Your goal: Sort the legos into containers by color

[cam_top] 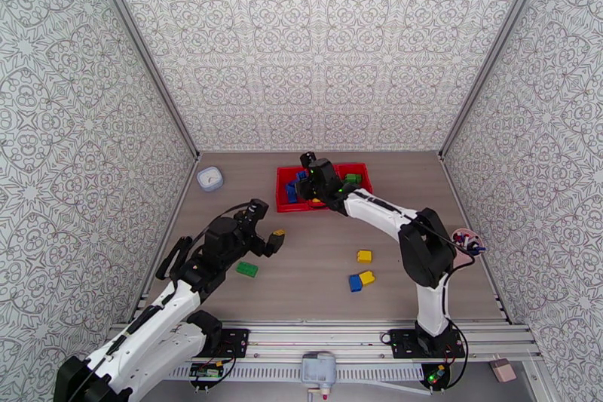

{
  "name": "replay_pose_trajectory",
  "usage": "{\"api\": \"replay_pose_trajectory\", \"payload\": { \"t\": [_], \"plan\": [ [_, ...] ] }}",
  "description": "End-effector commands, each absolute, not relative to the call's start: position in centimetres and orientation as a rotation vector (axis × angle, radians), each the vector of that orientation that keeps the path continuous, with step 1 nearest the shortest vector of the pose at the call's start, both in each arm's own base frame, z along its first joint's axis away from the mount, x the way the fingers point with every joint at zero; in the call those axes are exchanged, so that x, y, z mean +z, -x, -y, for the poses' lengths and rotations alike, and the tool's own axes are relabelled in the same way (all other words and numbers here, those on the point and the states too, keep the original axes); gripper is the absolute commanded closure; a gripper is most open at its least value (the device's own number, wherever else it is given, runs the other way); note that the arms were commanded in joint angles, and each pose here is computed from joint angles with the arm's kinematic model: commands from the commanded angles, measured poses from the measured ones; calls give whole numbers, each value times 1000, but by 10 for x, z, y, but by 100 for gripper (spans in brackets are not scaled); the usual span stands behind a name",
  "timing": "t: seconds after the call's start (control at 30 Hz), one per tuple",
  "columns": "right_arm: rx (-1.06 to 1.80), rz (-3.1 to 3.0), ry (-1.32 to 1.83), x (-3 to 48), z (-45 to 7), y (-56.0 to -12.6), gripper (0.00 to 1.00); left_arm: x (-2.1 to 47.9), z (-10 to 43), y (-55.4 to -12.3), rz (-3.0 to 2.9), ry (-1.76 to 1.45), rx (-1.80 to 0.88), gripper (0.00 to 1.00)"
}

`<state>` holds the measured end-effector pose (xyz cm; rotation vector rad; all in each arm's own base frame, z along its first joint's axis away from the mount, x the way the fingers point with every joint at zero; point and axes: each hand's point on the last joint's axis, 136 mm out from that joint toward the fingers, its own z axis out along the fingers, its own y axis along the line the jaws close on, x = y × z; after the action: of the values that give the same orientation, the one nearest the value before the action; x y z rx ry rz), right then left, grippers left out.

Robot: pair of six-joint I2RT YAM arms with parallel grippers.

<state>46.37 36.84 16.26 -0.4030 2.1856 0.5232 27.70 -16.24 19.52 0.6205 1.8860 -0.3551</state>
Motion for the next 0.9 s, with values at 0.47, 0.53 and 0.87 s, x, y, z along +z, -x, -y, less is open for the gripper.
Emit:
{"api": "replay_pose_trajectory", "payload": {
  "t": [0.47,0.53,0.87],
  "plan": [
    [468,-2221,400,146,-387,-496,44,197,154,-284,-1913,-534,-316,0],
    [459,-2202,409,155,-383,-496,37,198,143,-290,-1977,-397,-293,0],
    [489,-2058,482,200,-367,-468,10,164,107,-276,-2249,268,-283,0]
  ]
}}
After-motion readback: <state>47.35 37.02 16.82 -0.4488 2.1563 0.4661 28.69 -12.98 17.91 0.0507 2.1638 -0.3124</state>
